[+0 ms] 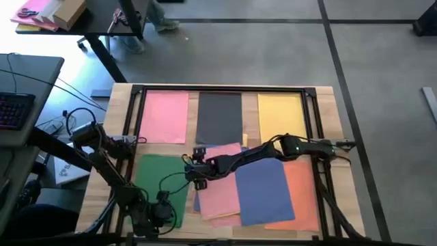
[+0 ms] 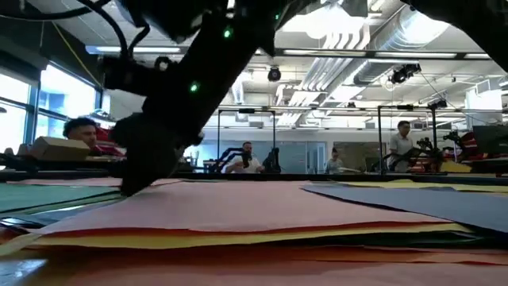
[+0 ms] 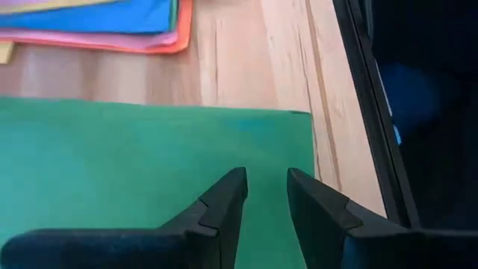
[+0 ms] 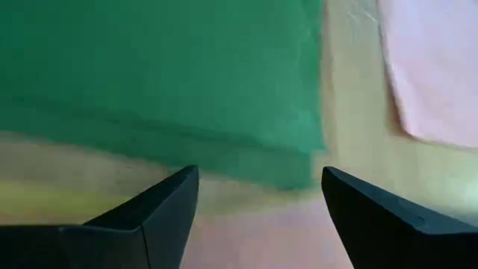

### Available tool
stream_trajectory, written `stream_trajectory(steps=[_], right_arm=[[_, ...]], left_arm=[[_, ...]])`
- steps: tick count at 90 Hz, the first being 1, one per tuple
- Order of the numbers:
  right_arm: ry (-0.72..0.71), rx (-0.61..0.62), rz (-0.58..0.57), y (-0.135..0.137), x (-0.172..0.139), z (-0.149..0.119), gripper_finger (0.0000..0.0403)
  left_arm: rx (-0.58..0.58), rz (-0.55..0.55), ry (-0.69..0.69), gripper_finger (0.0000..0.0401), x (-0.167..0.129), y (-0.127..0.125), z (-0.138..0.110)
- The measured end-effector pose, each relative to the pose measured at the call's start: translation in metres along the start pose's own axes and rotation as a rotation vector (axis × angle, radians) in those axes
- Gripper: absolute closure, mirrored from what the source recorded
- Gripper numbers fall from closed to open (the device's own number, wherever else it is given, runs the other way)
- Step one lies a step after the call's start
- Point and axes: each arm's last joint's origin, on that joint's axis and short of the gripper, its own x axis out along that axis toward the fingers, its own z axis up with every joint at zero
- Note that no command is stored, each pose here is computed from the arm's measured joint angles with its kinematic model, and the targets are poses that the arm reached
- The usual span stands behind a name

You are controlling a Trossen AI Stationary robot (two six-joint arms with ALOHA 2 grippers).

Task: Organize paper
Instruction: Stack the green color paper on top of the other green color paper, then stack the pink color paper on top of the other pink color paper

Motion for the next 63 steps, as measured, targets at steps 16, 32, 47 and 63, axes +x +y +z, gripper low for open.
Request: stream_trajectory(steps=[16, 32, 47, 63], right_arm=[[-0.102, 0.041, -0.012, 0.001, 0.017, 0.002, 0.0133], [-0.125, 0.058, -0.021, -0.004, 0.018, 0.004, 0.0133], [-0.119, 0.019, -0.048, -0.009, 0.007, 0.016, 0.0133], [-0.144, -0.068, -0.091, -0.01, -0.027, 0.043, 0.0133]], left_arm=[[-0.005, -0.005, -0.003, 0.0309, 0.0, 0.0, 0.0], [-0.007, -0.009, -0.008, 0.0309, 0.0, -0.001, 0.001], [-0.009, -0.011, -0.01, 0.0309, 0.0, -0.001, 0.001], [-0.013, -0.022, -0.009, 0.0309, -0.008, 0.0, 0.005]])
